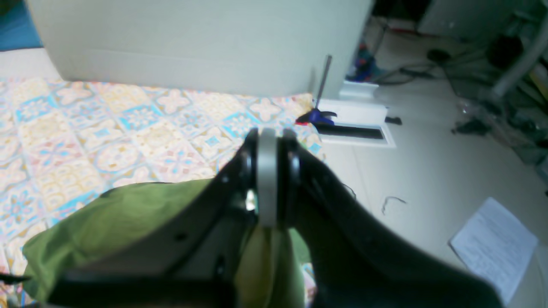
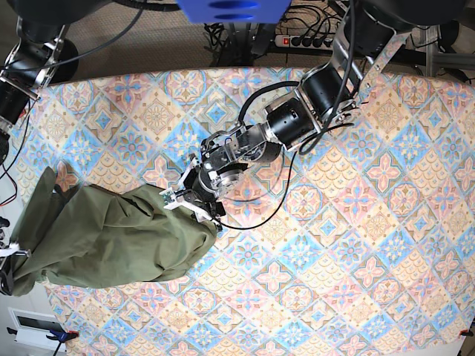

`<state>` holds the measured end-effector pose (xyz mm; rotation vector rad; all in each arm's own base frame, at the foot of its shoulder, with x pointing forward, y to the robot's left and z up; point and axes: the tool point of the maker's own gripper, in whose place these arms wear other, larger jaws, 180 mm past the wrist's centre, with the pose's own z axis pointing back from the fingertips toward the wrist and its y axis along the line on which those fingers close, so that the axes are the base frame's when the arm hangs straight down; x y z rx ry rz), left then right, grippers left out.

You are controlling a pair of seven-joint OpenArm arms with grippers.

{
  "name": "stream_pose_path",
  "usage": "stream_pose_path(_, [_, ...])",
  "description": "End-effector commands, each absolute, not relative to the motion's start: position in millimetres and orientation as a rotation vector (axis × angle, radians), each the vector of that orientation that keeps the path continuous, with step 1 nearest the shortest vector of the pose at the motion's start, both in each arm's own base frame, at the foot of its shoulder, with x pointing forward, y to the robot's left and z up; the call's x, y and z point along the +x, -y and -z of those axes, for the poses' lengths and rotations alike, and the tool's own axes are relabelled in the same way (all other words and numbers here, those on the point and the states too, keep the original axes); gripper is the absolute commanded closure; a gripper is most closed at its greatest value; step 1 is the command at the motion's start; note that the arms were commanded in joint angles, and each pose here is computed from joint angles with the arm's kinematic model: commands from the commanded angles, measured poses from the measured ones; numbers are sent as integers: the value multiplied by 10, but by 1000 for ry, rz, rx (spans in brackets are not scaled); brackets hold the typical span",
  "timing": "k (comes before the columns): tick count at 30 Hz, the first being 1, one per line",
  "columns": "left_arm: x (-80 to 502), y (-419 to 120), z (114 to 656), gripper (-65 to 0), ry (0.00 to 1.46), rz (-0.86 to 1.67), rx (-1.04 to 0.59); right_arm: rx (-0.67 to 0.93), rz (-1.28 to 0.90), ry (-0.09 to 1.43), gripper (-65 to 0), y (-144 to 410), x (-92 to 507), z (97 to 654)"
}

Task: Layout the t-shirt on the table in an organized manner, then fold the t-shirt properly
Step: 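Reach the left gripper to the hanging shirt and grasp its other end, then stretch the shirt between both grippers and lay it flat lengthwise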

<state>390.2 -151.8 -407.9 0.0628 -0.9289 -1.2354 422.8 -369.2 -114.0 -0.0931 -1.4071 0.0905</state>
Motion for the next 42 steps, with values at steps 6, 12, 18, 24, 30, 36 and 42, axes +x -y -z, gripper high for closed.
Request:
stream_pose_path(6, [4014,1485,4236,-272,926,1329,106,-116,-99,1487,-11,3739,4217,840])
stream_pose_path(12, [4046,1581,4118,0,971,1352,99,-116,-99,1487,-11,3739,4217,840])
stream_pose_path(18, [4366,1254,3693,0,1071,1206,95,-88,-88,1487,-11,3677,4244,904])
stream_pose_path(24, [4388,660,3040,0,1146,1016,129,-98,-109,1475,-11,3611,4129,996])
stream_pose_path(30, [4143,-164,2512,0,1259,932,177,-50,-84,1413,-11,3474,3982,1423])
stream_pose_path(36, [3863,-1060,2080,0,1322,851,316,-43,-99,1428,-11,3385,3965,1396])
stream_pose_path(42, [3890,-1866,1806,0,1317,733,491,-34,-66,1440,-11,3418,3954,1405])
